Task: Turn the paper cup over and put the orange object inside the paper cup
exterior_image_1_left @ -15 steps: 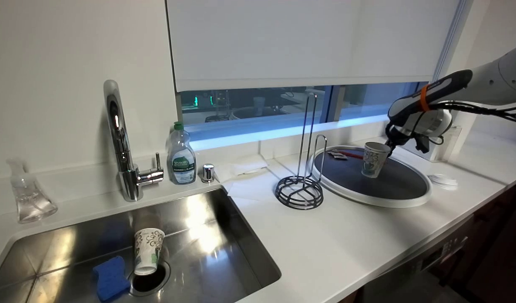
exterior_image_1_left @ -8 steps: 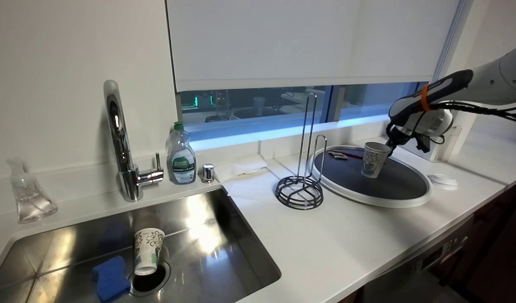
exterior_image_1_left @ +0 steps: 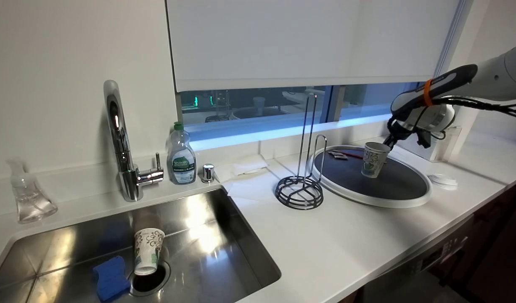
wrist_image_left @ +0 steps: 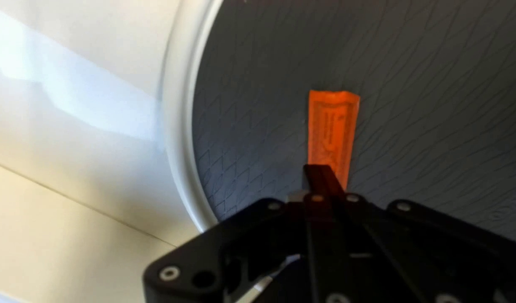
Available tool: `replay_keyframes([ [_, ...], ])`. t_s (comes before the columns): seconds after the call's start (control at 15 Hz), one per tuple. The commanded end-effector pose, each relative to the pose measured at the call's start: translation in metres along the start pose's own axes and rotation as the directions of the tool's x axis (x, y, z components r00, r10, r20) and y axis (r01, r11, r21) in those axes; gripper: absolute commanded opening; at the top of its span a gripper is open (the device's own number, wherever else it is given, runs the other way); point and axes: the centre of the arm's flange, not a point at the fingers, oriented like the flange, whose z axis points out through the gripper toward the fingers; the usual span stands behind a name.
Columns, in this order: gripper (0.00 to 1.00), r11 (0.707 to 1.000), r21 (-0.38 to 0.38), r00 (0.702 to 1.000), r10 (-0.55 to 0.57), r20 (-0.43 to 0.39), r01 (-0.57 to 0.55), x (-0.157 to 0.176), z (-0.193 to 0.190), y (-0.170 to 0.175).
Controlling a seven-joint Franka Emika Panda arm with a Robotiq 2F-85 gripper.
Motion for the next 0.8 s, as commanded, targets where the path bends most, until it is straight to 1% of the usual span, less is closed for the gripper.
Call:
replay_keyframes([
  [0.0,0.27,1.0,-0.005,1.0,-0.004,-0.01,0.004,-0.002,0.0,0.001],
  [0.07,0.32,1.0,0.0,1.0,-0.007,-0.007,0.007,-0.002,0.004,0.001],
  [0.6,0.93,1.0,0.02,1.0,-0.006,-0.005,0.006,-0.005,0.026,0.001],
  [0.67,0.87,1.0,0.023,1.0,-0.005,-0.006,0.005,-0.006,0.028,0.001],
  [0.73,0.57,1.0,0.026,1.0,-0.003,-0.003,0.004,-0.006,0.03,0.001],
])
